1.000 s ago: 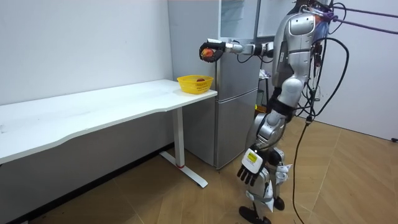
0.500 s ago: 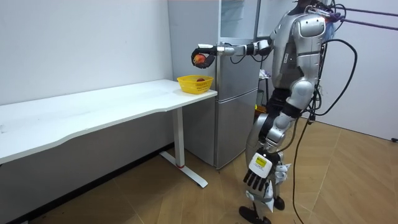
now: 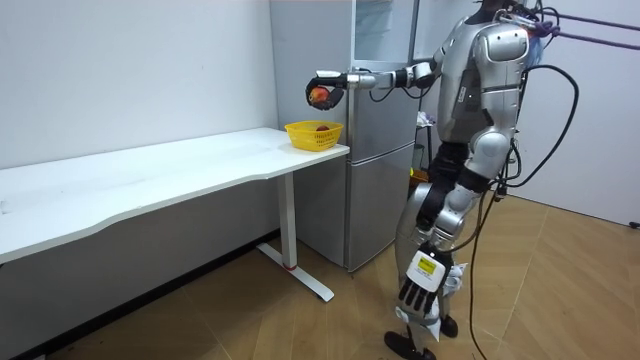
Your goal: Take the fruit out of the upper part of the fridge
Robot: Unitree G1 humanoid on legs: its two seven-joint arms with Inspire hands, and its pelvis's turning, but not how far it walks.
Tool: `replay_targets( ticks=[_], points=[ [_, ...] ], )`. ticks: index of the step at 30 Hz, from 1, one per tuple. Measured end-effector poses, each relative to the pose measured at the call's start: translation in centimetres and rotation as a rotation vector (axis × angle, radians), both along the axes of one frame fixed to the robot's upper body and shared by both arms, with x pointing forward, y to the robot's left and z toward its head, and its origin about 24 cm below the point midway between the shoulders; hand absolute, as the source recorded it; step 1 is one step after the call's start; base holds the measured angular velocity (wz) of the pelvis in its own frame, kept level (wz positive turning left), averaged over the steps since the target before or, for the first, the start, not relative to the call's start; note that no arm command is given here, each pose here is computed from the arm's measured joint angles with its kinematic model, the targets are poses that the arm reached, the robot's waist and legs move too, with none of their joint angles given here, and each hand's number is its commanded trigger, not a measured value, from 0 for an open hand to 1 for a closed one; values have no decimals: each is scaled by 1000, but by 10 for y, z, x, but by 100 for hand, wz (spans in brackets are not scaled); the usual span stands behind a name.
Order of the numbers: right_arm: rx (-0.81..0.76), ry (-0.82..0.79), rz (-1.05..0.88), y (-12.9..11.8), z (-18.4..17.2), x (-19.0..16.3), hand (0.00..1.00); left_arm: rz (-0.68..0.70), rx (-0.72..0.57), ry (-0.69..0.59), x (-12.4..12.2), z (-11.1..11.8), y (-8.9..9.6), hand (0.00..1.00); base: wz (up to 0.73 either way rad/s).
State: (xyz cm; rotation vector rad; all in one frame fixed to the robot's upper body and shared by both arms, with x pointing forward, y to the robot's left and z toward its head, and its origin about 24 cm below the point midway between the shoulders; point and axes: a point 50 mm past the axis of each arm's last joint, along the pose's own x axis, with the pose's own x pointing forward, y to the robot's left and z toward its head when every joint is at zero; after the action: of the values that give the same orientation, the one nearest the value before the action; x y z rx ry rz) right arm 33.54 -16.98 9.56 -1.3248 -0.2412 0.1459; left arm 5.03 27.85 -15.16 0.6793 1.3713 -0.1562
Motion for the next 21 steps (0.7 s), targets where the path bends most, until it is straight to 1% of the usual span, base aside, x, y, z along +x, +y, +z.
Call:
replay_targets(
  ticks=[2,11,21],
  points=[
    [-6,17,-10,-3,-4,0,0,0,6,-3,2,1,2,0,0],
    [-28,52,-4,-1,-11,2,0,-2,11,0,2,1,4,0,1],
    [-24,47,-4,-1,-9,3,0,-6,11,-11,7,2,3,0,0]
  ],
)
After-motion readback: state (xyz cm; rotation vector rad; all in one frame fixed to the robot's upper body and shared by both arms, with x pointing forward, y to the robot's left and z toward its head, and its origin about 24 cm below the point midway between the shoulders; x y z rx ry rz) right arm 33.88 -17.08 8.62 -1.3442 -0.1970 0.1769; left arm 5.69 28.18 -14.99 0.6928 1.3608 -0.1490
